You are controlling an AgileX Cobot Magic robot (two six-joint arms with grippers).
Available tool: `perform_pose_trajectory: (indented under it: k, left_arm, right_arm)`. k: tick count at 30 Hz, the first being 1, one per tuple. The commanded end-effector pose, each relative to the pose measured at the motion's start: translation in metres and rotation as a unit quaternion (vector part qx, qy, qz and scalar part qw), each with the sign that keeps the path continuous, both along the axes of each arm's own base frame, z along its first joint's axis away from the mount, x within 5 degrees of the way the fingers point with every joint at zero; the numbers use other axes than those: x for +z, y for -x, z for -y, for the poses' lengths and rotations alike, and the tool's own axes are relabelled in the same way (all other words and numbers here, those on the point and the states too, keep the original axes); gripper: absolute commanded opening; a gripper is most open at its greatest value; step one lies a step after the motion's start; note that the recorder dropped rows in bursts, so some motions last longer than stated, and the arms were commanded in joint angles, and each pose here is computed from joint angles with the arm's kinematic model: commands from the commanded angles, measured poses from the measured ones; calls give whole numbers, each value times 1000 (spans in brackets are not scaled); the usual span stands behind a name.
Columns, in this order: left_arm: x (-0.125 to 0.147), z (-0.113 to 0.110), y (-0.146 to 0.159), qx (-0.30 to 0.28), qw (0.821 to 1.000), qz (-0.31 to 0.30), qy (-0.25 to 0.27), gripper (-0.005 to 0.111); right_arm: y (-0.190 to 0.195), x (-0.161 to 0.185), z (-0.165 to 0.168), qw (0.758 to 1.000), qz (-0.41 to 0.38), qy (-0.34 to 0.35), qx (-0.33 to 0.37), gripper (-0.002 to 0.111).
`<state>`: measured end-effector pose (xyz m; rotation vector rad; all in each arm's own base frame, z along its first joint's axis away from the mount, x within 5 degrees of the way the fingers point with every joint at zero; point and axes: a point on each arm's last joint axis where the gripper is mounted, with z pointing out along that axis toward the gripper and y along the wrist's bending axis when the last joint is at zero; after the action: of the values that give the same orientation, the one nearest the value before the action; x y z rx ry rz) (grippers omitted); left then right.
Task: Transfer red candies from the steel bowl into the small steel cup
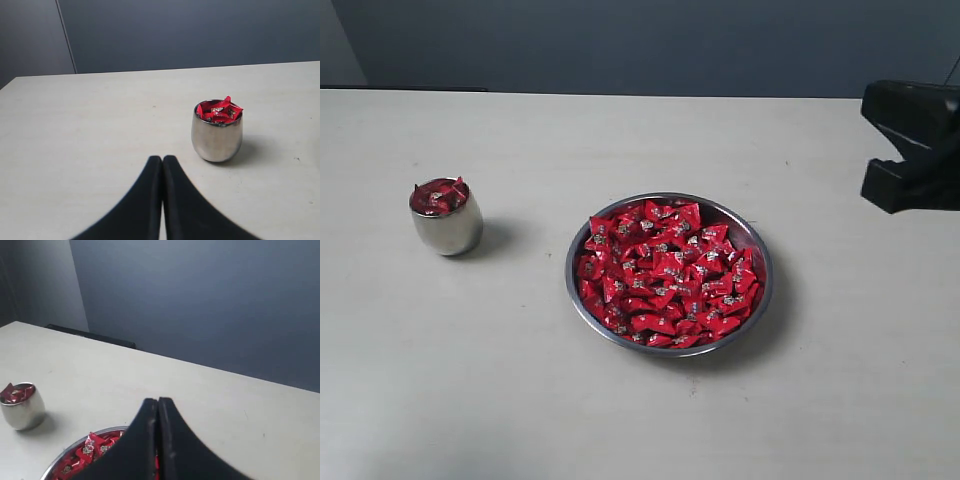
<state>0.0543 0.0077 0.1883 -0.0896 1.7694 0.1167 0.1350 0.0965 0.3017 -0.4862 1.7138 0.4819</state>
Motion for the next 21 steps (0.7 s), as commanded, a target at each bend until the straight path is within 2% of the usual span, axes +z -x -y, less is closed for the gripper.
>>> perform_pose_trajectory:
  k: [1,9,14,21]
  left_arm:
    - [-1,0,0,0,1000,1,2,0]
    - [-1,0,0,0,1000,1,2,0]
    - [-1,0,0,0,1000,1,2,0]
    - [-1,0,0,0,1000,1,2,0]
  right_arm:
    - [11,2,9,1000,16,-15,-1,-1]
    - [31,8,18,999,35,-32,20,-1]
    - [48,19,28,995,50,-84,27,-1]
    - [68,22,35,993,77,-71,63,-1]
